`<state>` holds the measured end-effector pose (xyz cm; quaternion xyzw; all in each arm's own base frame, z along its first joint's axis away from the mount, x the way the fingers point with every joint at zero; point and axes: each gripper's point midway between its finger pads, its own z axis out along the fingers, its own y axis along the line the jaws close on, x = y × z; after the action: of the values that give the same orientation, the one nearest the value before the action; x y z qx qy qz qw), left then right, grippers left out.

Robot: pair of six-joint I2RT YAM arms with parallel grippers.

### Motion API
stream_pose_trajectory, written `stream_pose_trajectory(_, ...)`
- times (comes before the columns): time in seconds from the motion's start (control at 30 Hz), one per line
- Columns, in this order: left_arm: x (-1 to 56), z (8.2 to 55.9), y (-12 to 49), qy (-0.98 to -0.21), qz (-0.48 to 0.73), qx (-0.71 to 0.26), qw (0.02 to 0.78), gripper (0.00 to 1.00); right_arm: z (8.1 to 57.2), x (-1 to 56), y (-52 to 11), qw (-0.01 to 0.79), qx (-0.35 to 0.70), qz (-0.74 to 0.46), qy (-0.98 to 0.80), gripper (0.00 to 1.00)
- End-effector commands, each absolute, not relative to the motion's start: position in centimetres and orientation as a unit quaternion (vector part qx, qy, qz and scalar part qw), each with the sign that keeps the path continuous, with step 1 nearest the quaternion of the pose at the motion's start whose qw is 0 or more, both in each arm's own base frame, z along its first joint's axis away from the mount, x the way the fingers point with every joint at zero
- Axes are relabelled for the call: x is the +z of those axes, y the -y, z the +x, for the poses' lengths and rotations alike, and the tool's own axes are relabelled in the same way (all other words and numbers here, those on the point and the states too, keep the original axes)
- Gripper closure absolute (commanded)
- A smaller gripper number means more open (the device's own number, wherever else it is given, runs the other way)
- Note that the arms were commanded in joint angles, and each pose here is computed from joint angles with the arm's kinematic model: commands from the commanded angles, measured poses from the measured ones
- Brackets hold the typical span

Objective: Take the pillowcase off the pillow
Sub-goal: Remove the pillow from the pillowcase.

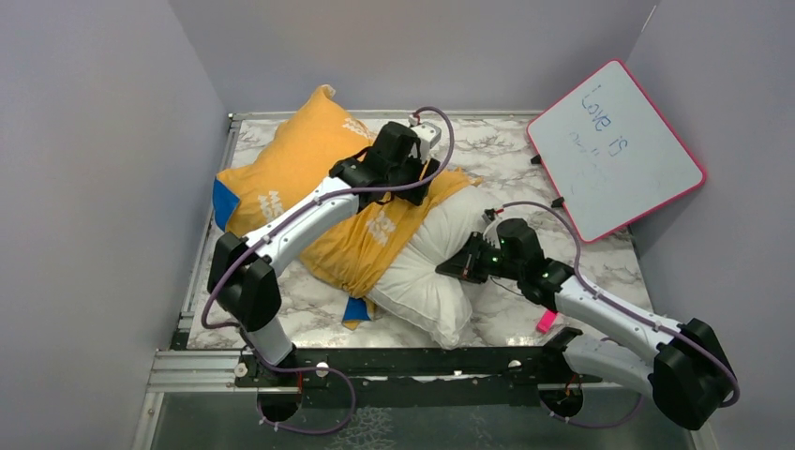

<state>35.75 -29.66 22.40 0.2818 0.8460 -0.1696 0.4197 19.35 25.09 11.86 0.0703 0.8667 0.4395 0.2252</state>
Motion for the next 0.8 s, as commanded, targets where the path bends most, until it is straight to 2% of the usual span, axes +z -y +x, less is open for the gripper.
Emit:
stream_pose_trajectory(0.0,21.0,38.3,25.0,-0.880,0.228,-0.040,0.415,0.41,15.6,5.4,-20.7,0.151,0.316,0.094,-0.932,0.93)
stream_pose_trajectory(0.1,21.6,39.2,23.5,-0.883,0.198,-0.026,0.425,0.69,15.7,5.3,-20.6,0.155,0.313,0.097,-0.932,0.93)
stream_pose_trajectory(0.17,22.0,40.1,21.8,-0.885,0.174,-0.013,0.431,0.97,15.7,5.3,-20.5,0.156,0.310,0.098,-0.933,0.93)
stream_pose_trajectory(0.2,22.3,40.5,20.8,-0.886,0.162,-0.006,0.435,1.00,15.7,5.2,-20.4,0.156,0.309,0.099,-0.933,0.93)
stream_pose_trajectory(0.4,23.0,42.7,13.3,-0.892,0.076,0.037,0.444,1.00,15.5,4.8,-20.2,0.155,0.308,0.107,-0.933,0.93)
stream_pose_trajectory(0.5,23.0,43.2,11.1,-0.897,0.048,0.008,0.440,1.00,15.4,4.9,-20.4,0.153,0.312,0.103,-0.932,0.93)
stream_pose_trajectory(0.67,23.0,40.7,17.3,-0.879,0.128,-0.163,0.429,1.00,16.6,8.5,-22.1,0.184,0.356,0.047,-0.915,0.91)
stream_pose_trajectory(0.77,22.8,38.3,20.1,-0.865,0.165,-0.197,0.430,1.00,18.3,14.0,-23.6,0.240,0.393,-0.005,-0.888,0.89)
